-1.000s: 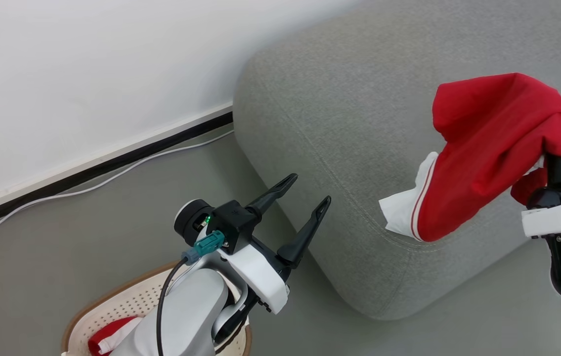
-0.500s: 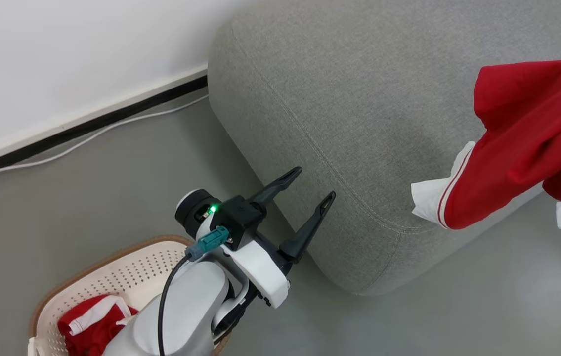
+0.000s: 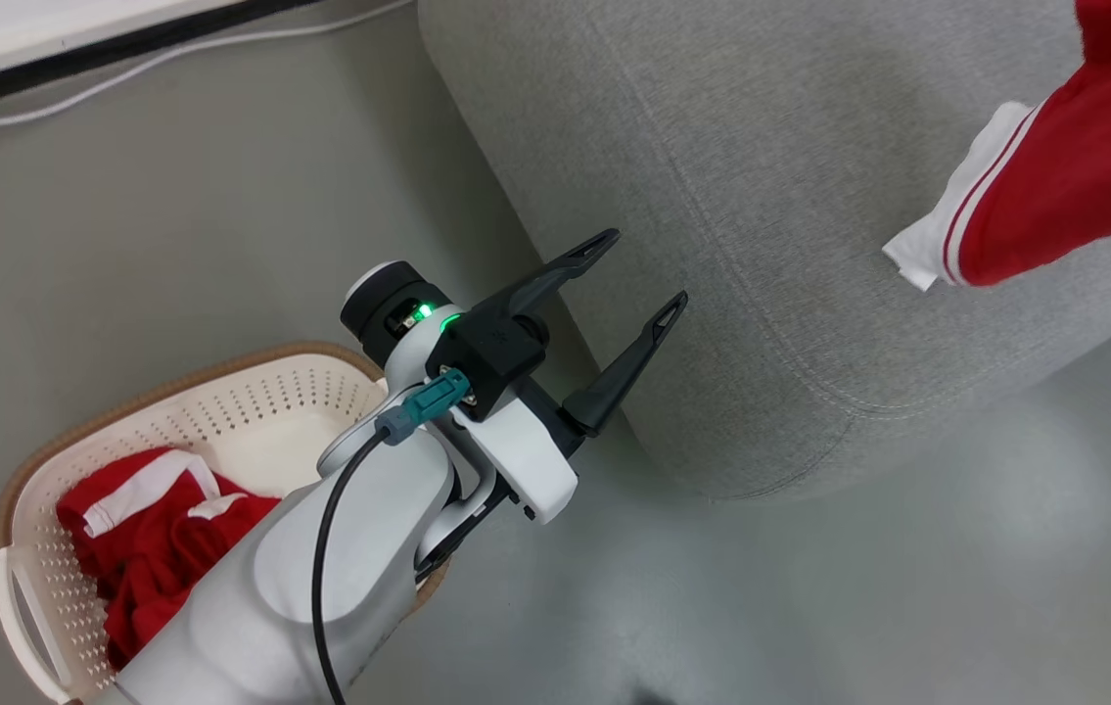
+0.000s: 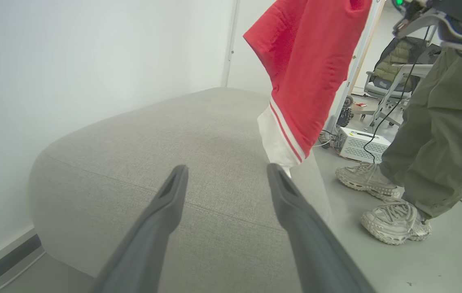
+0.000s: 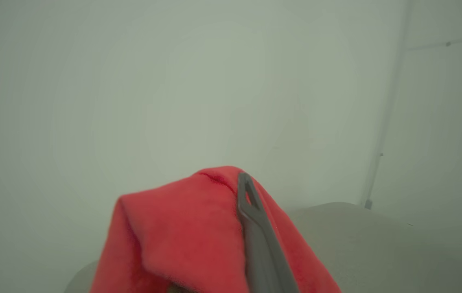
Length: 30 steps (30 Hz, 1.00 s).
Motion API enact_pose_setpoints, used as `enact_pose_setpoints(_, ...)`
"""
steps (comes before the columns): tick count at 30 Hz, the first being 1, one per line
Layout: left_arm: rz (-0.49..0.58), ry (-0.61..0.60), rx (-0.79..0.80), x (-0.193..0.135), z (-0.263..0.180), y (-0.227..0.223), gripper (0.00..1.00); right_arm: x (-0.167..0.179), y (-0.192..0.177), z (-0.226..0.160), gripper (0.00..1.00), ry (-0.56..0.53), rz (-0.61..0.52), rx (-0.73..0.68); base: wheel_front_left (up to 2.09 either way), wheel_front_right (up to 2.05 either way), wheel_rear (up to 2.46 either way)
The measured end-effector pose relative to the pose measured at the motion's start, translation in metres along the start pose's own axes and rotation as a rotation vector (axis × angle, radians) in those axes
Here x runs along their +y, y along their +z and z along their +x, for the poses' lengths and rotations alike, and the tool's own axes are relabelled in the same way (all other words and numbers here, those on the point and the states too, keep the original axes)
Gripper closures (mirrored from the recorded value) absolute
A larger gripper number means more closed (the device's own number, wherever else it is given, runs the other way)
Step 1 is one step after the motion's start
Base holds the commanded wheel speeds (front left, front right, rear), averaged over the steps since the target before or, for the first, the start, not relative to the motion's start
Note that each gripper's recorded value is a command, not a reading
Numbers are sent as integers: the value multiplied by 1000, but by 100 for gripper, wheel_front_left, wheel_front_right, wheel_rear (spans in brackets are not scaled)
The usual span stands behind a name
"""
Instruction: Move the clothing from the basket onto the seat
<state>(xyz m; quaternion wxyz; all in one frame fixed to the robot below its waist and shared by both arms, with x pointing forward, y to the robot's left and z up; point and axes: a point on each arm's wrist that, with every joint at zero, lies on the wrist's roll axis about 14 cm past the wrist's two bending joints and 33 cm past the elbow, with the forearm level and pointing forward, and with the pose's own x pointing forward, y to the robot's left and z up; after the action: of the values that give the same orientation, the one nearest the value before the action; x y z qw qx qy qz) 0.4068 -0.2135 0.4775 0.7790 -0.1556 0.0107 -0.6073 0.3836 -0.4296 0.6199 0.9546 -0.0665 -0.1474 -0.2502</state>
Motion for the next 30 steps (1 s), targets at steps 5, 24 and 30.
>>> enact_pose_setpoints(5, -24, 28, 25, 23, -9, -22, 0, 8, -15, 36, 100, 2, -38, 4, 0, 0, 0)
enact_pose_setpoints(24, -89, 181, 106, 85, -60, -76, 0, -22, -107, 128, 100, -233, -26, 130, 0, 0, 0)
enact_pose_setpoints(30, -99, 219, 126, 94, -73, -85, 0, -5, -162, 118, 100, -292, 118, 233, 0, 0, 0)
